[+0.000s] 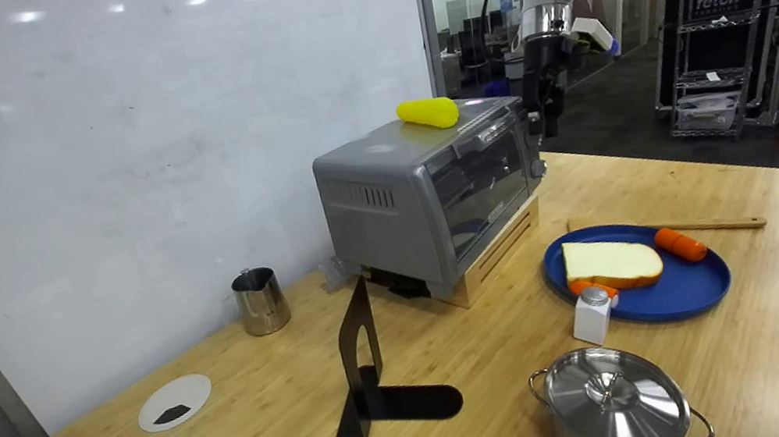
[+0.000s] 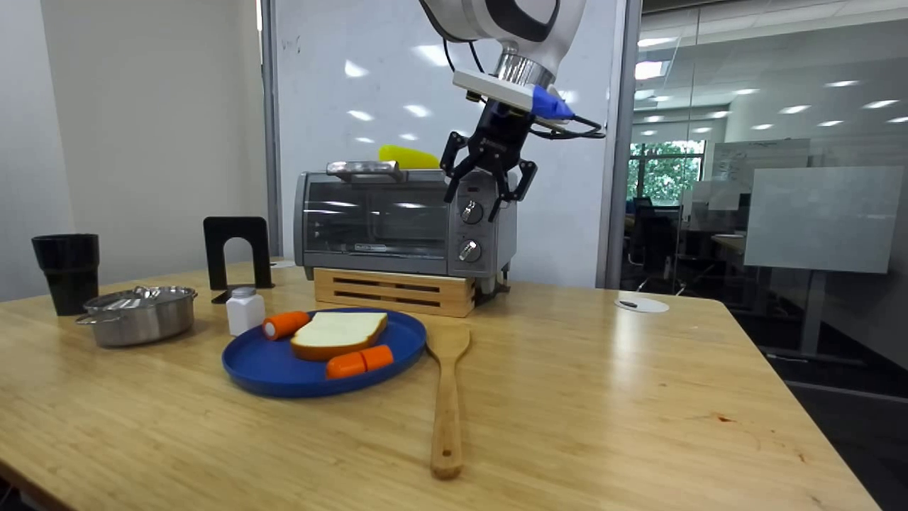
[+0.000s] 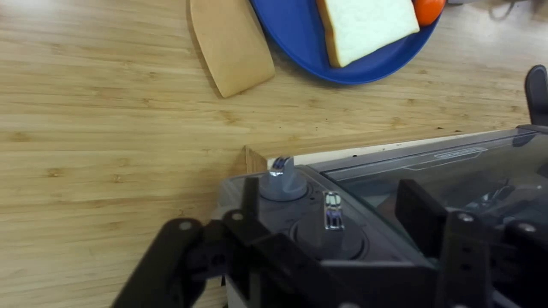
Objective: Twist the upper knob of the microwave to the left
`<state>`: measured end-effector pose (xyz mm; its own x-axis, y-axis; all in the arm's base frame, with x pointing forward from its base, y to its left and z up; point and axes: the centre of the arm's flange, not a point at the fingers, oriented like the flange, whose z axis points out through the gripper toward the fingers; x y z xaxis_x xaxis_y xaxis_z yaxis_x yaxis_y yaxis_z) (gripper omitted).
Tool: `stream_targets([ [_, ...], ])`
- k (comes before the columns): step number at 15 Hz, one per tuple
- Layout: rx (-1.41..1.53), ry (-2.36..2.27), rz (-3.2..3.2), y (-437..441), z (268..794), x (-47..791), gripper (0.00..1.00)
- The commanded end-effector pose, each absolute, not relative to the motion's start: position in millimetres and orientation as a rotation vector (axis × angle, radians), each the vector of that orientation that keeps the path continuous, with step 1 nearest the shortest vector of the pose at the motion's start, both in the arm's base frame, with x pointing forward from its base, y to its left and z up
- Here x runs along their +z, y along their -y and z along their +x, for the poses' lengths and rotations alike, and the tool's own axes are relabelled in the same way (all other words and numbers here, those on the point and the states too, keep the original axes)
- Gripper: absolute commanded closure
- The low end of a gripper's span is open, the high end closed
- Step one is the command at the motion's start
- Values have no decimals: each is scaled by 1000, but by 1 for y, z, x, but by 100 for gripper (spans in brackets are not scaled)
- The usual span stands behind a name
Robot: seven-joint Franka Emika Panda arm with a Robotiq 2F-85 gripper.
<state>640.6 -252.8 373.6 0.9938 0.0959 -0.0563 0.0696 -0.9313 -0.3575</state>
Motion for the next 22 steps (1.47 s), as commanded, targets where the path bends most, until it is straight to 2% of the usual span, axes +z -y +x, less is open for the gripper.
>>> stream_targets([
  [1,108,119,-2779,256,649,372,37],
  [3,112,124,-2779,255,649,371,44],
  [4,113,128,-2778,254,650,370,38],
  [5,114,130,-2779,253,650,370,40],
  [6,115,134,-2779,253,650,370,37],
  [14,130,141,-2791,254,650,367,41],
  [16,134,143,-2795,254,651,366,44],
  [18,138,145,-2798,254,651,364,51],
  [19,139,147,-2801,254,651,364,58],
  [20,139,148,-2803,254,652,364,55],
  [21,139,150,-2806,254,652,365,59],
  [22,138,152,-2808,253,652,365,57],
])
